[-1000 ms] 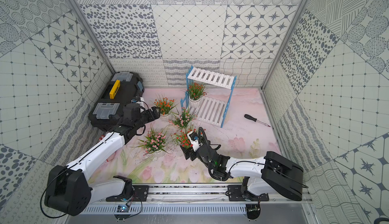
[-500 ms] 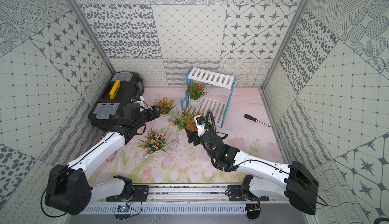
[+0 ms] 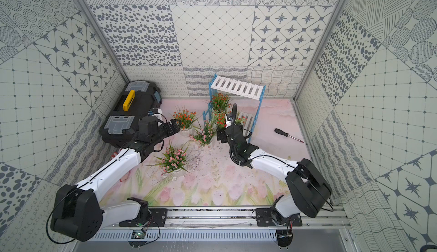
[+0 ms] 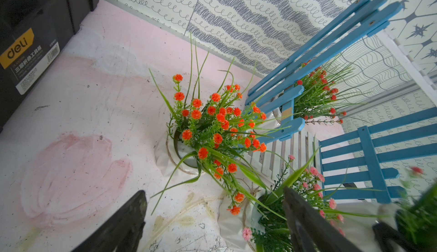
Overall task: Place the baby's breath potted plants on the rack by color
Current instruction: Place the baby's breath potted plant on the rack.
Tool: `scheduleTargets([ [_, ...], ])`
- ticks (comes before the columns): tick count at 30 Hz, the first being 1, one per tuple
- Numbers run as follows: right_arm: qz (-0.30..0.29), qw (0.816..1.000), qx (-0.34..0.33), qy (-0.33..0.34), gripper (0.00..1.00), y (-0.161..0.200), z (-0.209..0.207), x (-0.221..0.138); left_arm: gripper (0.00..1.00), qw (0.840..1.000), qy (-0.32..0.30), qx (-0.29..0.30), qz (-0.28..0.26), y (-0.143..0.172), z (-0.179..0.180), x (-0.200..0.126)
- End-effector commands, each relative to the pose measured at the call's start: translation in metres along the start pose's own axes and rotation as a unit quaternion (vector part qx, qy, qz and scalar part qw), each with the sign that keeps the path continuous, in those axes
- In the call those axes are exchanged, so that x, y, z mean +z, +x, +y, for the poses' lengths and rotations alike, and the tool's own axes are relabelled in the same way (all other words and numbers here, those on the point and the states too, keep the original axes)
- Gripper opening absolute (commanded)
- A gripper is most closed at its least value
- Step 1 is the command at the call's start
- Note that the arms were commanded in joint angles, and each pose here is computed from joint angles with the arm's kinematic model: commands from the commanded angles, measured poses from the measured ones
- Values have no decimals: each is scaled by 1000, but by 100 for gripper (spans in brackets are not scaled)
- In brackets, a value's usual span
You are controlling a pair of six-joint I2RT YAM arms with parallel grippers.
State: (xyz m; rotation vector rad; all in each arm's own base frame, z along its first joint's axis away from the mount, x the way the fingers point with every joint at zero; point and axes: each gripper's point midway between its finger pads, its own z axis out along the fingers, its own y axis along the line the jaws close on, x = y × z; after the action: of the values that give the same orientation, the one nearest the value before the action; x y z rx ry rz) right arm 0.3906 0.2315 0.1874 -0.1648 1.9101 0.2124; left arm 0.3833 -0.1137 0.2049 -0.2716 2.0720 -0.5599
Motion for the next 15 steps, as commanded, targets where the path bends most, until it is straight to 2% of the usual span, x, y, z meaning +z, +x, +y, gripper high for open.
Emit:
scheduleTargets([
  [1, -83, 994, 69, -13, 75, -53, 1, 14, 91, 999, 28, -2, -19, -9, -12, 1],
  [15, -136, 987, 80, 40, 76, -57, -26, 79, 91, 999, 34, -3, -26, -10, -13, 4],
])
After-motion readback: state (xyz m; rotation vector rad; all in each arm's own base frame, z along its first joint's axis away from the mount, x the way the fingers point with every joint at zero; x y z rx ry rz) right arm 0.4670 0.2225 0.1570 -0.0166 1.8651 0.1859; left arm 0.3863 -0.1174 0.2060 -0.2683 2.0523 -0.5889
